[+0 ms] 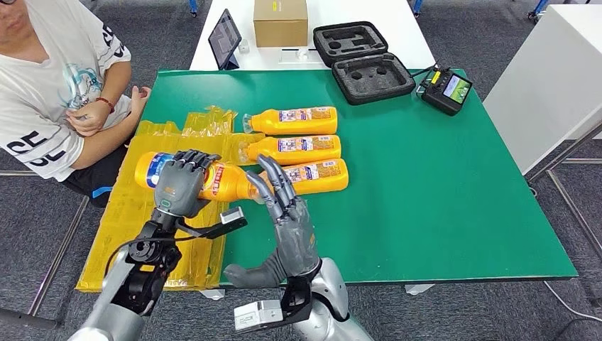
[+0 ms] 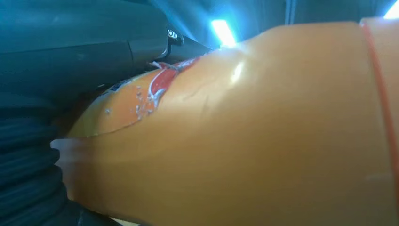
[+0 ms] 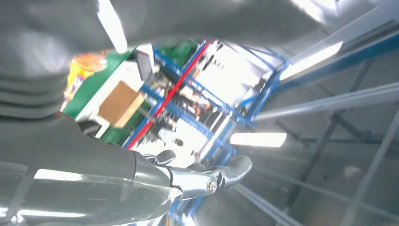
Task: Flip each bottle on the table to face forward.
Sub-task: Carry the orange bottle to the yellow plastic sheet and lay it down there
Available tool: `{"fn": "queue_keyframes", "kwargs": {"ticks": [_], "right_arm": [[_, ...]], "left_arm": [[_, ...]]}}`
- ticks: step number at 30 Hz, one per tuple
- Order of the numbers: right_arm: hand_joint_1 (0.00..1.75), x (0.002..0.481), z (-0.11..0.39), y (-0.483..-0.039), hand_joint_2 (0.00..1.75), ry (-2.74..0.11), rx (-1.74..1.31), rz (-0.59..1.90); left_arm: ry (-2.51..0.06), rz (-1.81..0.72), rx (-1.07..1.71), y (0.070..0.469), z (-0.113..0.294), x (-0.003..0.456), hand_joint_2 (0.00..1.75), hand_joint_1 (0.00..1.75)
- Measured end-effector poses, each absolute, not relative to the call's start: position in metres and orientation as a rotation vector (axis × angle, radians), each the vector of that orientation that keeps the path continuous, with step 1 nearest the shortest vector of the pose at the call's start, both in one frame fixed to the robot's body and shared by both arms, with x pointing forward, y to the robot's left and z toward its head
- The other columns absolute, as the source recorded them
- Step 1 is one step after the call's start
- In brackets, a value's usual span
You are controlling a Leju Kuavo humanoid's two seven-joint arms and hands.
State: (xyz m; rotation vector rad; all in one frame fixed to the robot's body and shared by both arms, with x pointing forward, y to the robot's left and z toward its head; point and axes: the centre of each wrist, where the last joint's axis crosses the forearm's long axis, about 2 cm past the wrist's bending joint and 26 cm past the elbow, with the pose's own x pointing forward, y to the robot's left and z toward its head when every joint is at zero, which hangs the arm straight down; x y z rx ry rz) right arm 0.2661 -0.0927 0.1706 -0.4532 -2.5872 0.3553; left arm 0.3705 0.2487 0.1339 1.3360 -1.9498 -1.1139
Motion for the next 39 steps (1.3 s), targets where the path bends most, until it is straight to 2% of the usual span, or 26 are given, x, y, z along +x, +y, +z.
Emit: {"fn": "queue_keyframes", "kwargs": {"ticks": [7, 10, 14, 22, 31, 33, 37, 39], "right_arm": [[0.0, 0.266, 0.17, -0.09, 1.75, -2.588, -0.439, 0.361], [0.0, 0.264, 0.169, -0.083, 1.75, -2.591, -0.395, 0.388], [0.0, 0.264, 0.167, -0.074, 1.75, -2.589, -0.341, 0.436], [0.0, 0.263, 0.163, -0.071, 1.75, -2.565, -0.325, 0.465], [0.0, 0.264, 0.16, -0.072, 1.75, -2.552, -0.326, 0.479], [0.0, 0.264, 0.159, -0.072, 1.75, -2.549, -0.325, 0.48], [0.0, 0.264, 0.158, -0.072, 1.75, -2.54, -0.32, 0.483], [0.0, 0.264, 0.158, -0.071, 1.75, -2.532, -0.312, 0.484]], "left_arm": [[-1.922, -1.142, 1.351, 0.252, 0.133, 0.374, 1.75, 1.75], [-1.821, -1.255, 1.336, 0.264, 0.127, 0.384, 1.75, 1.75], [-1.656, -1.38, 1.182, 0.283, 0.105, 0.387, 1.75, 1.75], [-1.561, -1.253, 0.947, 0.294, 0.098, 0.39, 1.75, 1.75], [-1.547, -1.225, 0.926, 0.299, 0.098, 0.392, 1.75, 1.75], [-1.541, -1.207, 0.892, 0.3, 0.098, 0.393, 1.75, 1.62], [-1.53, -1.134, 0.81, 0.303, 0.103, 0.398, 1.75, 0.65], [-1.523, -1.116, 0.785, 0.304, 0.106, 0.401, 1.75, 0.26]]}}
